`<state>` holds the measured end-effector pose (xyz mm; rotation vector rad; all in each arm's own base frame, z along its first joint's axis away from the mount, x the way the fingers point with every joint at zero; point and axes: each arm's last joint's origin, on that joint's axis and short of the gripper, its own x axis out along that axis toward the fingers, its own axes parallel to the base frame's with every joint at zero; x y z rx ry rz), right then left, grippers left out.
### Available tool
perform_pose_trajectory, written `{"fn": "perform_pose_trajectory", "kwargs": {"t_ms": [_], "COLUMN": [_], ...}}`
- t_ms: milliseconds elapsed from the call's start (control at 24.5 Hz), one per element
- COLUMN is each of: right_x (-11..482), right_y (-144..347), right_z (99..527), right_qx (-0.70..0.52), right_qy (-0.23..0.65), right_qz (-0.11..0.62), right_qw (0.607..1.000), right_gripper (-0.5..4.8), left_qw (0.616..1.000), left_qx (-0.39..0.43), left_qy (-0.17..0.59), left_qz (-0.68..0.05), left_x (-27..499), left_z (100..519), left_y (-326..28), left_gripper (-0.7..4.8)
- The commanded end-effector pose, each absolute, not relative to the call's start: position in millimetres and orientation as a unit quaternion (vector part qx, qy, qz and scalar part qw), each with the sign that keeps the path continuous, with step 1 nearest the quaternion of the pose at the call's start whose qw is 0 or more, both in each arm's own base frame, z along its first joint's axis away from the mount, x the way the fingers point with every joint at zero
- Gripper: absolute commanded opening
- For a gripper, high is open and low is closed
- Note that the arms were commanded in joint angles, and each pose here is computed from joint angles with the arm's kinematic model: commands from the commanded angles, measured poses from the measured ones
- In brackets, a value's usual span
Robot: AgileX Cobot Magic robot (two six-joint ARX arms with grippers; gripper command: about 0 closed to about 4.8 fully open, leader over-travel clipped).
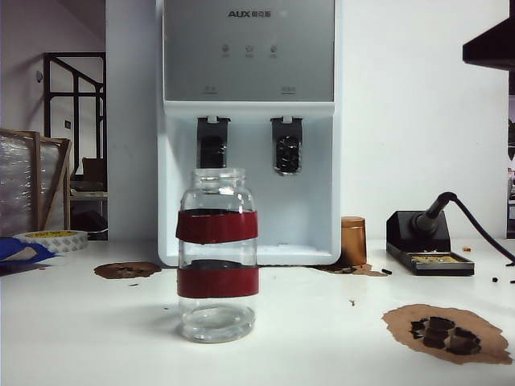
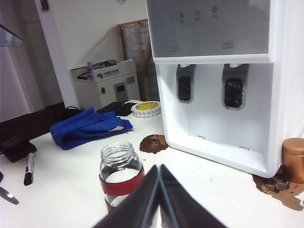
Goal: Pick up the water bottle with two loops of red belts, then reach the front water dispenser and gently press the gray-black baffle horizontally to get a little water.
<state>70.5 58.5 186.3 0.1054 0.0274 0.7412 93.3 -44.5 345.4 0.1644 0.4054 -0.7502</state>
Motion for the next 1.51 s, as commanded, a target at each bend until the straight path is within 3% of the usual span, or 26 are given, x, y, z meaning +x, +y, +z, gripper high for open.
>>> {"fn": "perform_pose_trajectory", "kwargs": {"t_ms": [41,123,491,613,654,736,818,1063,1268,1350,1513], "right_x": [70,70,70,69,68,68,70,93,127,138,158], "right_y": [58,58,58,58,58,57,59,79,109,119,138], "right_z": [189,189,198,202,206,228,245,259,246,236,206], "right_qx": [0.057,0.057,0.083,0.089,0.088,0.083,0.056,0.023,0.018,0.015,0.021], "right_qy": [0.005,0.005,-0.033,-0.038,-0.038,-0.050,-0.060,-0.043,-0.034,-0.014,0.049], "right_qz": [0.360,0.360,0.364,0.368,0.380,0.375,0.374,0.394,0.437,0.454,0.487], "right_qw": [0.931,0.931,0.927,0.925,0.920,0.922,0.924,0.918,0.899,0.891,0.872], "right_gripper": [0.08,0.08,0.09,0.40,0.63,3.37,3.77,4.17,4.18,4.58,4.79], "left_qw": [0.907,0.904,0.899,0.895,0.892,0.892,0.892,0.892,0.892,0.892,0.893], "left_qx": [0.088,0.089,0.089,0.087,0.085,0.085,0.085,0.085,0.085,0.085,0.087], "left_qy": [0.186,0.189,0.193,0.193,0.192,0.191,0.191,0.191,0.192,0.192,0.200], "left_qz": [-0.369,-0.374,-0.384,-0.392,-0.400,-0.401,-0.401,-0.401,-0.401,-0.400,-0.393], "left_x": [93,92,93,92,92,92,92,92,92,92,91], "left_z": [348,347,346,346,346,346,346,346,346,346,345], "left_y": [-45,-46,-48,-49,-49,-49,-49,-49,-49,-49,-49], "left_gripper": [4.15,4.43,4.41,4.42,4.42,4.42,4.42,4.41,4.42,4.41,4.42]}}
